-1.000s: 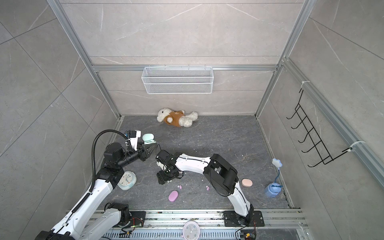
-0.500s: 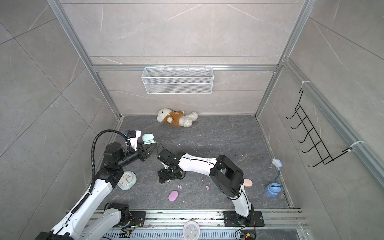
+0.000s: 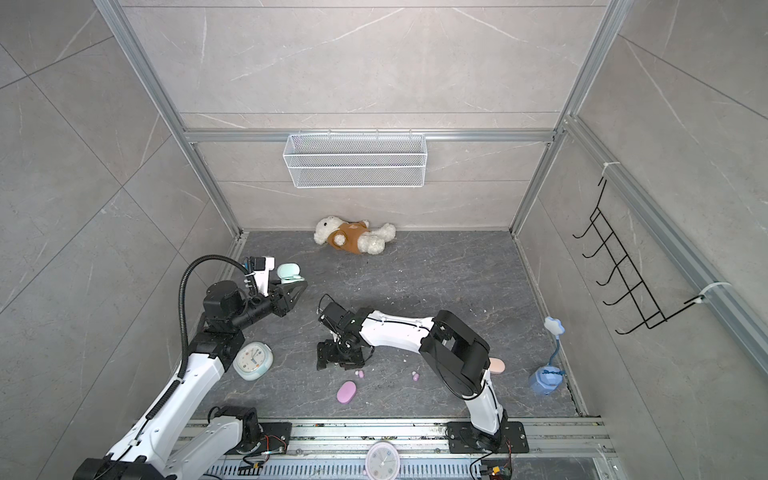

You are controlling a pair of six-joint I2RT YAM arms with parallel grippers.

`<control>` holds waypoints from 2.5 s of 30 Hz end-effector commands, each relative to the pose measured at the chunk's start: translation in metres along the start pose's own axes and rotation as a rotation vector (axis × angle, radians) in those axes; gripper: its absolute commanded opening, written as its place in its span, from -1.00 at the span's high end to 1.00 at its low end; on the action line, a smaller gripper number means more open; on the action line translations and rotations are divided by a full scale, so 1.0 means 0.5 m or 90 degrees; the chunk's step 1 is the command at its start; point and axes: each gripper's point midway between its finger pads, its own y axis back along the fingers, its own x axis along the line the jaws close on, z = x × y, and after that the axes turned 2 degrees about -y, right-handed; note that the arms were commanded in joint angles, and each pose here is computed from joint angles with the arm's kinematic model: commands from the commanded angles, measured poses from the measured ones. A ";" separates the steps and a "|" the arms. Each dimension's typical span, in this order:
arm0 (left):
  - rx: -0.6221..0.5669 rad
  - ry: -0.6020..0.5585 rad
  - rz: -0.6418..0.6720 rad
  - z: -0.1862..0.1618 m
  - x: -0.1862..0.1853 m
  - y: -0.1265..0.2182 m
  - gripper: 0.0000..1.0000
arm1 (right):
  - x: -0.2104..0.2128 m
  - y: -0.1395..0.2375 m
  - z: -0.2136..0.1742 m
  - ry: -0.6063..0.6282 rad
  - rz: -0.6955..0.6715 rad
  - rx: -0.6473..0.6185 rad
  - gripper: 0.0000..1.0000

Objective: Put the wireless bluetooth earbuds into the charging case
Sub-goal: 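Lower the right gripper over the second mint-green earbud on the table, then close the right gripper on the mint-green earbud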

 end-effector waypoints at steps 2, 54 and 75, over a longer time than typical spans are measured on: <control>-0.046 -0.045 -0.023 0.062 -0.024 0.007 0.67 | 0.009 -0.014 0.011 -0.012 0.002 0.013 -0.73; -0.045 -0.009 -0.026 0.026 -0.033 0.033 0.66 | -0.042 -0.037 0.072 -0.015 -0.206 -0.045 -0.03; -0.051 -0.025 -0.027 0.030 -0.044 0.044 0.66 | -0.067 -0.064 0.063 -0.042 -0.264 -0.015 0.45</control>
